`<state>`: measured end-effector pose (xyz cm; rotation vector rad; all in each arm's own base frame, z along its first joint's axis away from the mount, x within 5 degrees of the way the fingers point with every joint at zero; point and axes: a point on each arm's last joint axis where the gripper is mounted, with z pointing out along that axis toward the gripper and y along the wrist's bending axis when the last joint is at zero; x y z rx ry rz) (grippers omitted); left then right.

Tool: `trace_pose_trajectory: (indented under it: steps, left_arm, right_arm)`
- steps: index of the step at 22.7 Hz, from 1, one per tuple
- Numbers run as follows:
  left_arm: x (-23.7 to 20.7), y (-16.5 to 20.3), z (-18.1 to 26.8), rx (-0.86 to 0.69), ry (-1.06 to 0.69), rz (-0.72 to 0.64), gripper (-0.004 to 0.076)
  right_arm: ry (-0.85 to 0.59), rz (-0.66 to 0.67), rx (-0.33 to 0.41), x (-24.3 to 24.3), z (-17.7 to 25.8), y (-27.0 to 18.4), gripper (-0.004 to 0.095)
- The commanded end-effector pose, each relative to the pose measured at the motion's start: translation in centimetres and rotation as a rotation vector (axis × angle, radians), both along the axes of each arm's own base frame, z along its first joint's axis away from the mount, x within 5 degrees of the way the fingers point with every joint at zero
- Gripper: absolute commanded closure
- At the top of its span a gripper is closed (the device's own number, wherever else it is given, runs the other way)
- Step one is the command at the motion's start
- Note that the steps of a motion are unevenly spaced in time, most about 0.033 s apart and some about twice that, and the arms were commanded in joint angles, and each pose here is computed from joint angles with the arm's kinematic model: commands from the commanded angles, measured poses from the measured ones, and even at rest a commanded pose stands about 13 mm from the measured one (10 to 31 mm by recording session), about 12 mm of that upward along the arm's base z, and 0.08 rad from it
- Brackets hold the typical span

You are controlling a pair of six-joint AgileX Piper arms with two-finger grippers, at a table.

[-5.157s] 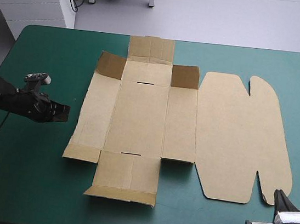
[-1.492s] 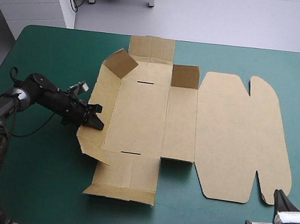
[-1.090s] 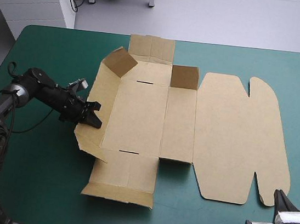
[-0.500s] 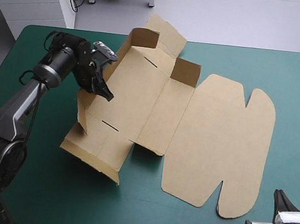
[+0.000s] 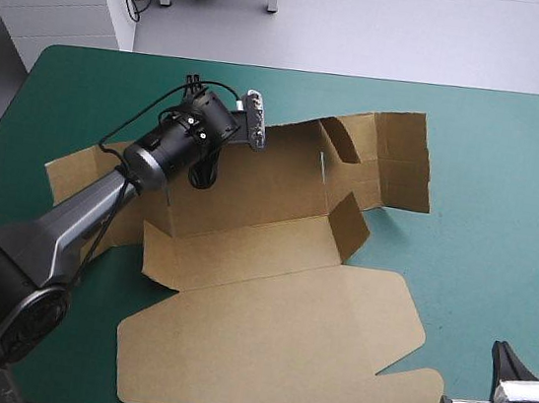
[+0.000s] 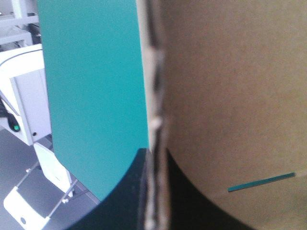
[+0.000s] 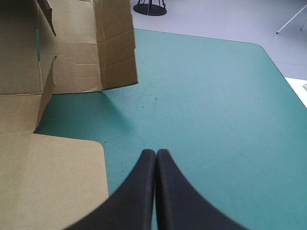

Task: Fold the box

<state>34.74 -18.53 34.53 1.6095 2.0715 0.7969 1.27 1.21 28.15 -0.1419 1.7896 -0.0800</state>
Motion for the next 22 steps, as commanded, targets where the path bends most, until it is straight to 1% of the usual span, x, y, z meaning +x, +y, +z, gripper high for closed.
trace_pose_trajectory:
  steps: [1, 5, 8, 9, 12, 16, 18, 22]
  left_arm:
    - [-1.1, -0.8, 3.3, -0.053, -0.152, -0.04, 0.0731]
    - [-2.7, -2.3, 3.1, -0.007, -0.165, -0.075, 0.0731]
    - [-4.5, -3.7, 2.6, 0.033, -0.2, -0.149, 0.0731]
    - [-5.2, -4.0, 2.4, 0.036, -0.226, -0.166, 0.0731]
    - [-8.6, -4.6, 1.7, 0.039, -0.384, -0.242, 0.0731]
    - [-12.3, -4.9, 0.9, 0.011, -0.515, -0.312, 0.0731]
    - [-13.1, -4.8, 0.2, 0.026, -0.576, -0.325, 0.0731]
    - [-13.6, -4.4, -2.1, 0.061, -0.638, -0.343, 0.0731]
  right_arm:
    - [-0.11, -0.017, -0.001, -0.5, 1.3, 0.0, 0.0922]
    - [-0.11, -0.017, -0.001, -0.5, 1.3, 0.0, 0.0922]
    - [-0.11, -0.017, -0.001, -0.5, 1.3, 0.0, 0.0922]
    - [-0.11, -0.017, -0.001, -0.5, 1.3, 0.0, 0.0922]
    - [-0.11, -0.018, 0.001, -0.5, 1.3, 0.0, 0.0922]
    - [-0.11, -0.018, 0.011, -0.5, 1.3, 0.0, 0.0922]
    - [-0.11, -0.018, 0.011, -0.5, 1.3, 0.0, 0.0922]
    - [-0.11, -0.017, 0.013, -0.5, 1.3, 0.0, 0.0922]
